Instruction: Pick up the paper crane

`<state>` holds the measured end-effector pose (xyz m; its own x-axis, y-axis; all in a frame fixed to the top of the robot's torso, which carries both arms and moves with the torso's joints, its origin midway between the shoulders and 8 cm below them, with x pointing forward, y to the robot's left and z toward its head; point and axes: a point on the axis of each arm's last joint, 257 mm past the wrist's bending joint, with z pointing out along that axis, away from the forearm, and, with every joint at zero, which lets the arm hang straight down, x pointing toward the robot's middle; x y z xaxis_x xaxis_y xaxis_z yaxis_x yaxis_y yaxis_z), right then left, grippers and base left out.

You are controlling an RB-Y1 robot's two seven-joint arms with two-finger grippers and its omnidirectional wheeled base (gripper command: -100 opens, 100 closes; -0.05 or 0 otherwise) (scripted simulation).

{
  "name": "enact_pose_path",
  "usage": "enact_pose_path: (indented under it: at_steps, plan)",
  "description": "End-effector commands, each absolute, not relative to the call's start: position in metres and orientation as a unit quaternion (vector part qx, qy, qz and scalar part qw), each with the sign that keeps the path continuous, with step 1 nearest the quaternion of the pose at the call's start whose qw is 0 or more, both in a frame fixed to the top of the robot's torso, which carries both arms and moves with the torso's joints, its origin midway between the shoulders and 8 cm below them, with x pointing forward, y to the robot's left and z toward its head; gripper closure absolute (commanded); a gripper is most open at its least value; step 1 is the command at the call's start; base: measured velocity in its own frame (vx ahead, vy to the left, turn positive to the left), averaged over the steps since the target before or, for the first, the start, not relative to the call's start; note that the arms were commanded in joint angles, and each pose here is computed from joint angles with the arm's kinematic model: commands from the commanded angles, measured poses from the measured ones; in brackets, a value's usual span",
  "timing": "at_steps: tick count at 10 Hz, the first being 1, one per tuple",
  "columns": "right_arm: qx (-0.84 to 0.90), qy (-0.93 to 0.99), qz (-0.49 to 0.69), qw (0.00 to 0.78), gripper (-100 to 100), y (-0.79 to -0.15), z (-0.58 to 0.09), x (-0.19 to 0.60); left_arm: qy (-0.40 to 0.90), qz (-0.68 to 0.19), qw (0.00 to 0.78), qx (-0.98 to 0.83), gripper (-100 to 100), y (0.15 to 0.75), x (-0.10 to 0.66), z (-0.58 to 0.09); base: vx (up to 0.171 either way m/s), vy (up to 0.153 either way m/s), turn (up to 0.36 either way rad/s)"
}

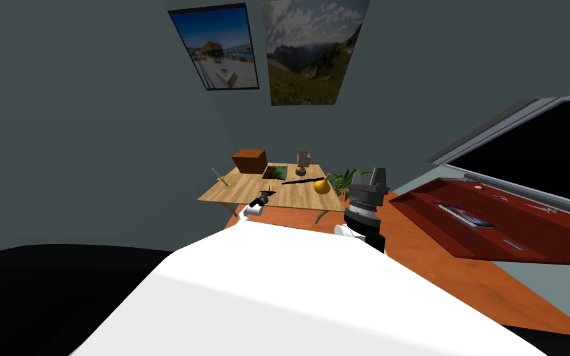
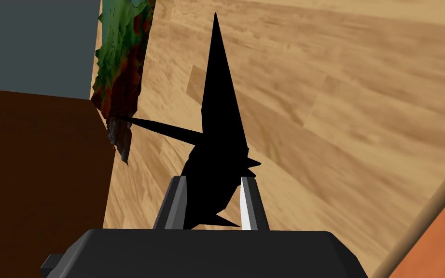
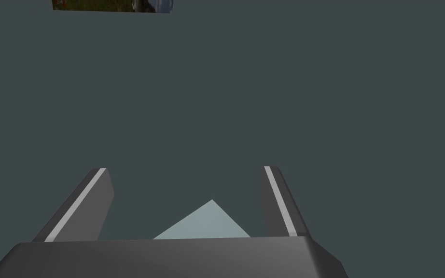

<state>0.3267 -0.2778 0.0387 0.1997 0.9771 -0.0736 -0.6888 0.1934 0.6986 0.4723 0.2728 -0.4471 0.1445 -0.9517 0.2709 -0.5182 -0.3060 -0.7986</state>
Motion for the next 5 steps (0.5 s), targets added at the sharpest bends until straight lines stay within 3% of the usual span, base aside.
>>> enact_pose_path:
  at_steps: [1, 2, 3, 4, 5]
  plan:
    - [0.271, 0.266, 0.574, 0.725, 0, -0.2778, 0.0387, 0.3267, 0.521, -0.395, 0.274, -0.705, 100, 0.2728, 0.4723, -0.4471, 0.0, 0.0, 0.0]
    - [0.271, 0.266, 0.574, 0.725, 0, -0.2778, 0.0387, 0.3267, 0.521, -0.395, 0.274, -0.705, 0, 0.2728, 0.4723, -0.4471, 0.0, 0.0, 0.0]
    - [0.271, 0.266, 0.574, 0.725, 0, -0.2778, 0.0387, 0.3267, 0.523, -0.395, 0.273, -0.704, 100, 0.2752, 0.4733, -0.4414, -0.047, -0.014, 0.033]
    - [0.271, 0.266, 0.574, 0.725, 0, -0.2778, 0.0387, 0.3267, 0.522, -0.396, 0.275, -0.704, 100, 0.2736, 0.4738, -0.4433, -0.03, -0.009, 0.012]
    - [0.271, 0.266, 0.574, 0.725, 0, -0.2778, 0.0387, 0.3267, 0.522, -0.395, 0.274, -0.704, 0, 0.2739, 0.4737, -0.4431, 0.0, 0.0, 0.0]
